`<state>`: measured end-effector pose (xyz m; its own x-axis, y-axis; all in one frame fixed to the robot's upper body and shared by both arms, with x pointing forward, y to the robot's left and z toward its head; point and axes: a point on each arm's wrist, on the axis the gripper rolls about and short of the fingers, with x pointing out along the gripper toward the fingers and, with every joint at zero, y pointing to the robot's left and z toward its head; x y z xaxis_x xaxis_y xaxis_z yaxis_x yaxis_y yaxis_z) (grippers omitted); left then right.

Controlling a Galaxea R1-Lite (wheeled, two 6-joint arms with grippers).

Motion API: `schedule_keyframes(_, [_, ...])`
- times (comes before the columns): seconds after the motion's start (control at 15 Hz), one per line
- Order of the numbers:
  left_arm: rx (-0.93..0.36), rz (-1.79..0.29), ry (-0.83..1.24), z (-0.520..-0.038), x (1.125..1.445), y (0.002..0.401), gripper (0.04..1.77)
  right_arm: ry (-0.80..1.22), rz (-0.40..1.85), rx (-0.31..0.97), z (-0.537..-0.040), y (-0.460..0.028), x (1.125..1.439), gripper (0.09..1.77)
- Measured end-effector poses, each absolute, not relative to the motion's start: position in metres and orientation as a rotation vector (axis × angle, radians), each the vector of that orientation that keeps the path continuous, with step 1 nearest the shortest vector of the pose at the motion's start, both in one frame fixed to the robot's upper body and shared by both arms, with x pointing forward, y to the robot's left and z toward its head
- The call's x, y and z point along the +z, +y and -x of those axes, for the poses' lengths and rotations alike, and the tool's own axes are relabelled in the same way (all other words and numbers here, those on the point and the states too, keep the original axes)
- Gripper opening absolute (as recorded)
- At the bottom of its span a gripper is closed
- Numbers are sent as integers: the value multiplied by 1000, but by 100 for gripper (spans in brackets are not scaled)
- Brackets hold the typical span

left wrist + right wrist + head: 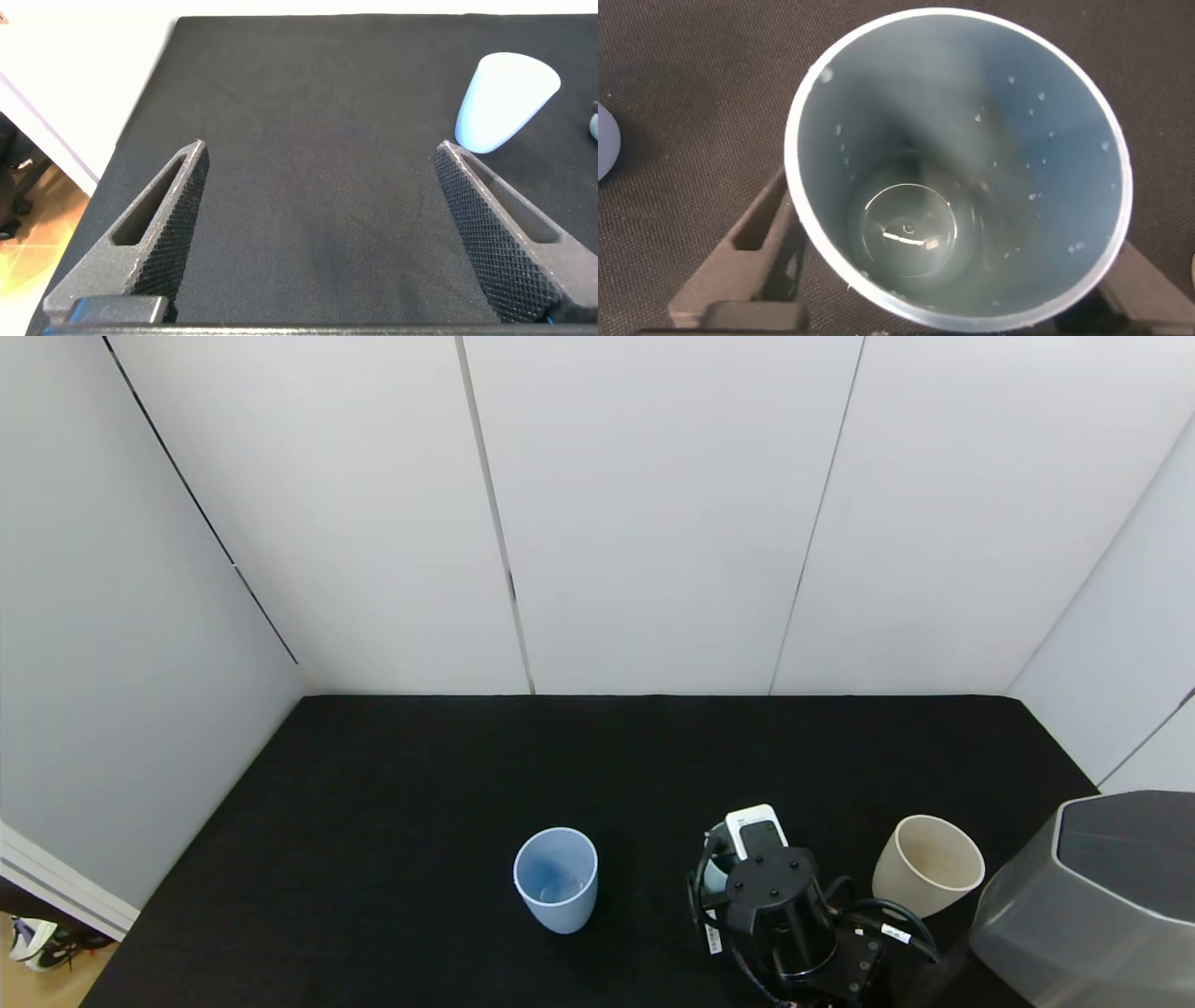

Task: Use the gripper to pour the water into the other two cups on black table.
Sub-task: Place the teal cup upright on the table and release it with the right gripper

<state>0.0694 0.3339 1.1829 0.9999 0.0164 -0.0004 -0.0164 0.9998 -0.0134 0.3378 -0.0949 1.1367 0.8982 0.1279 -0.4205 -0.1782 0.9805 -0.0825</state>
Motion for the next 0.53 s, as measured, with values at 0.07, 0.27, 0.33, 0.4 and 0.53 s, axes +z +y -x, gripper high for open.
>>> schedule_keyframes(0.07, [16,13,0,-69,1183,334,172,427,123,159,-337,-95,1137,149])
schedule_keyframes(0.27, [16,13,0,-69,1183,334,172,417,115,160,-336,-96,1142,156])
schedule_keyframes(0.33, [16,13,0,-69,1183,334,172,411,112,161,-335,-96,1147,157])
schedule_keyframes(0.4, [16,14,0,-69,1183,334,172,401,107,163,-334,-98,1152,159])
schedule_keyframes(0.53, [16,13,1,-69,1183,334,172,369,97,169,-331,-101,1168,162])
